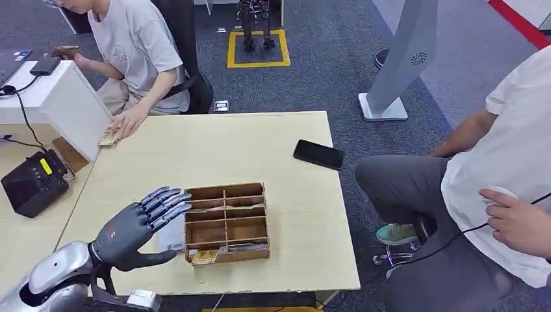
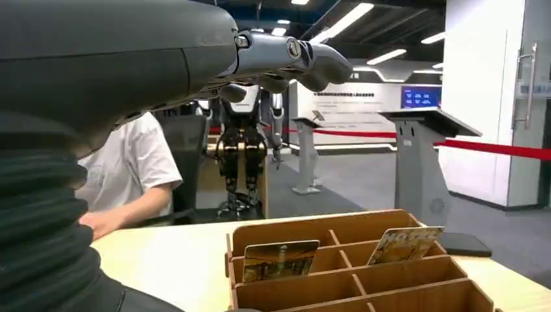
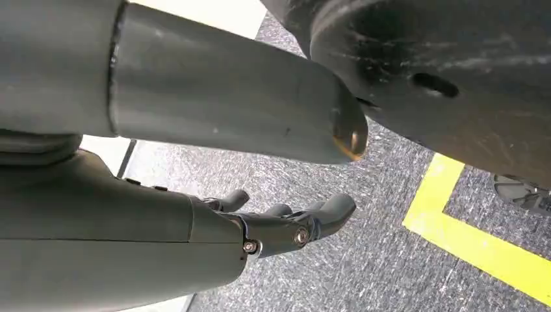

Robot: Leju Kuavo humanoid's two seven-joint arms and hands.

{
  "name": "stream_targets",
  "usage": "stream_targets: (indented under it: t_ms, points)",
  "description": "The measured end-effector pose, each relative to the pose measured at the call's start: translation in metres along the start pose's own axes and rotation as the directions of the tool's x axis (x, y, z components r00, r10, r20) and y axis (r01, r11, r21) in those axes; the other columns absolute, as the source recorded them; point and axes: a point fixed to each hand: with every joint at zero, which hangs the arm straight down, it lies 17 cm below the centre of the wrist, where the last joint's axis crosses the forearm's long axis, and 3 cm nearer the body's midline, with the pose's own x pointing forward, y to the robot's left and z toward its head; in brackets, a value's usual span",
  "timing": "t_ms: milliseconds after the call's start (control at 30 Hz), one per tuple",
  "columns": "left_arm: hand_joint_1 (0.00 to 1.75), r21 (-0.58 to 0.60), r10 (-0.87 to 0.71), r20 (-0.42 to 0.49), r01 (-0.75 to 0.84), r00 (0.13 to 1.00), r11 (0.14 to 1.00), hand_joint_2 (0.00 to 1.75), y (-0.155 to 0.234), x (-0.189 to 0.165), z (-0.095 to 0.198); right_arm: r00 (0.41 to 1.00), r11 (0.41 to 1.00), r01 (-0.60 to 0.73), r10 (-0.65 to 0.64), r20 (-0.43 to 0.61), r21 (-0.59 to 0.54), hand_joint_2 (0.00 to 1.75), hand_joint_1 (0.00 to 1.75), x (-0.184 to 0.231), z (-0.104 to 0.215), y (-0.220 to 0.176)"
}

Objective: Pass the card to the sensor for recognition and then transmit it.

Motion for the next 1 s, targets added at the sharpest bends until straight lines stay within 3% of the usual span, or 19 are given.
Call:
stream_targets:
  t_ms: [667, 1000]
  points:
    - [0.0, -0.058, 0.06, -0.019, -0.061, 0.998, 0.996, 1.75, -0.021, -0.004, 0.023, 1.0, 1.0, 0.009, -0.009, -0.001, -0.002, 0.0, 0.0, -0.001, 0.0, -0.002]
    - [0.0, -0.125, 0.098, -0.056, -0.105, 0.994, 0.987, 1.75, -0.036, -0.007, 0.052, 1.0, 1.0, 0.019, -0.019, 0.002, -0.002, 0.0, 0.0, 0.0, 0.0, -0.002]
